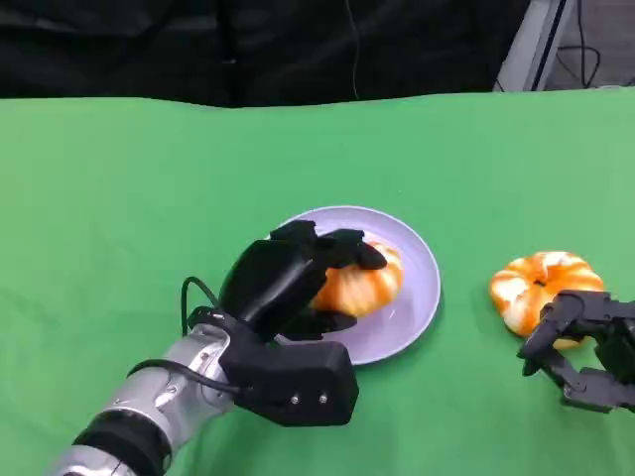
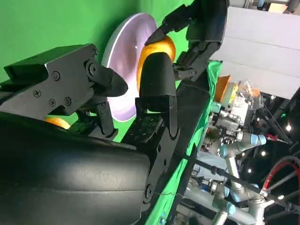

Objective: Grasp the bread from the table and place it into the plate.

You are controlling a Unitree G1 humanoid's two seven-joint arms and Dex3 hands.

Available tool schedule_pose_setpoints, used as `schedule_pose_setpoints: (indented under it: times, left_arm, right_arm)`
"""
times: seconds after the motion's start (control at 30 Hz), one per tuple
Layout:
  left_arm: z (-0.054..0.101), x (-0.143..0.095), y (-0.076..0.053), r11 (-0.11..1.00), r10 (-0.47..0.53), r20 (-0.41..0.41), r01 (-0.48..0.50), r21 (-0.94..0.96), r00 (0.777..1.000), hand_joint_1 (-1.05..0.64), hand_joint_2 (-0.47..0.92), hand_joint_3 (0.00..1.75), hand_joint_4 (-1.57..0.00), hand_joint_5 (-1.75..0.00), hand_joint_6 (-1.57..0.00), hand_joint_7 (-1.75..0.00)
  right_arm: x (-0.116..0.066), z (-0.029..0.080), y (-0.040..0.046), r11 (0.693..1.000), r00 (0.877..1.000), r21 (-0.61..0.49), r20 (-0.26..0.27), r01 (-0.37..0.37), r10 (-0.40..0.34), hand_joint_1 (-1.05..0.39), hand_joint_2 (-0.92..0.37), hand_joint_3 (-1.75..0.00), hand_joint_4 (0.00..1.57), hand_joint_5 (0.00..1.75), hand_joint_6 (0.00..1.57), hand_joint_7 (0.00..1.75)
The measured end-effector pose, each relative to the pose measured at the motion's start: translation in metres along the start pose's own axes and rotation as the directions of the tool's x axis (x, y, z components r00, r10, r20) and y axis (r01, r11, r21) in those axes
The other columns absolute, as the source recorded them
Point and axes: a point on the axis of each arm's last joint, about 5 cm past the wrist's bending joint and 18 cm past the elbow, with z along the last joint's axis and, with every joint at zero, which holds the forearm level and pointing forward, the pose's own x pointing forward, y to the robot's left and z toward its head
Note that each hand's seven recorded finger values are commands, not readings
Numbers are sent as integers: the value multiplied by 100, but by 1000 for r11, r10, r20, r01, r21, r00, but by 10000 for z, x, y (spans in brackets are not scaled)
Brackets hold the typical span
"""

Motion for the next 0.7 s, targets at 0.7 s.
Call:
schedule_pose_setpoints:
  times: [0.7]
  left_arm:
    - [-16,-2,-13,998,-37,-12,37,45,999,-38,92,10,-77,-3,-77,0]
  right_arm:
    - [1,-1,3,1000,1000,4,2,4,-4,12,-70,-81,86,139,93,98]
